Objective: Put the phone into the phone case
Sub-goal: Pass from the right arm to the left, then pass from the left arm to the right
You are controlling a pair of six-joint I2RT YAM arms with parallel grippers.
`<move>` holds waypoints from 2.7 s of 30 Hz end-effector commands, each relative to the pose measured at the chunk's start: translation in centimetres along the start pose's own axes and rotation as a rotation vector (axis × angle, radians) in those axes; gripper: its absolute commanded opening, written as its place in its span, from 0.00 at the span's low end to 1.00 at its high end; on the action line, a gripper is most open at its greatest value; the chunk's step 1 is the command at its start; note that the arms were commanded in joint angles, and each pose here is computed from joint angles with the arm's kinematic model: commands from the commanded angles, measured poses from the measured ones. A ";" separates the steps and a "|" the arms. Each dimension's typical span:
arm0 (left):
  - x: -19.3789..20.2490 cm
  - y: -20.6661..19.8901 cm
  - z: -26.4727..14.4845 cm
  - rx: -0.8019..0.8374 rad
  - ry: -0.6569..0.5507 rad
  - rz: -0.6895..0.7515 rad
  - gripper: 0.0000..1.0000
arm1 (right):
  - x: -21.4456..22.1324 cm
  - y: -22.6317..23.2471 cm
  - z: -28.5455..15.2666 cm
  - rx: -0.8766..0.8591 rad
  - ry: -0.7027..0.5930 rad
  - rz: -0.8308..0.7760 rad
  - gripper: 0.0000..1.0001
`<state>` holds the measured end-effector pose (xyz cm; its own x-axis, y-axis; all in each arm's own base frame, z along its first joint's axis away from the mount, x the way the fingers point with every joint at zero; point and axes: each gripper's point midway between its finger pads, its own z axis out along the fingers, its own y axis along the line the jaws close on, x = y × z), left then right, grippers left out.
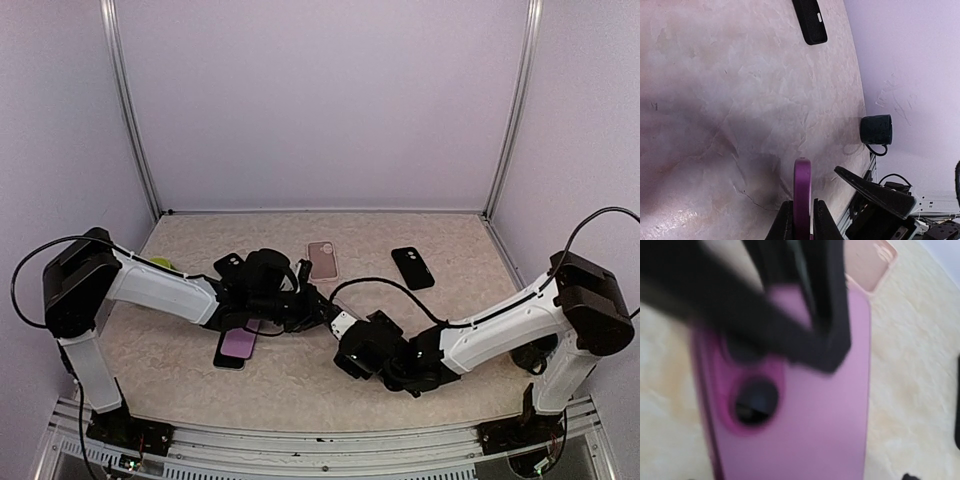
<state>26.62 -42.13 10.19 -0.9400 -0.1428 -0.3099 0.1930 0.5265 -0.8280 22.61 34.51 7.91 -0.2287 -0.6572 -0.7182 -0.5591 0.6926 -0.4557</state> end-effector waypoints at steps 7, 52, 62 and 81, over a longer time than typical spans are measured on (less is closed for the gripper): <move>-3.3 -4.6 -2.9 0.092 -0.112 -0.085 0.06 | 2.0 -1.5 0.9 0.199 0.084 -0.072 0.75; -3.0 -3.0 -3.3 0.096 -0.082 -0.166 0.06 | -1.5 -1.7 0.4 0.229 -0.097 -0.150 0.34; -3.1 -3.8 -3.5 0.140 -0.079 -0.178 0.07 | -1.7 -1.6 0.4 0.218 -0.107 -0.175 0.00; -4.1 -5.1 -5.7 0.216 -0.141 -0.102 0.58 | -3.4 -1.7 -1.8 0.089 -0.158 -0.113 0.00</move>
<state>27.47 -40.01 15.28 -0.9382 -0.2910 -0.1875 0.0696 0.3722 -0.9255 23.49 34.39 10.39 -0.0418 -0.7407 -0.6706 -0.4544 0.6118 -0.6474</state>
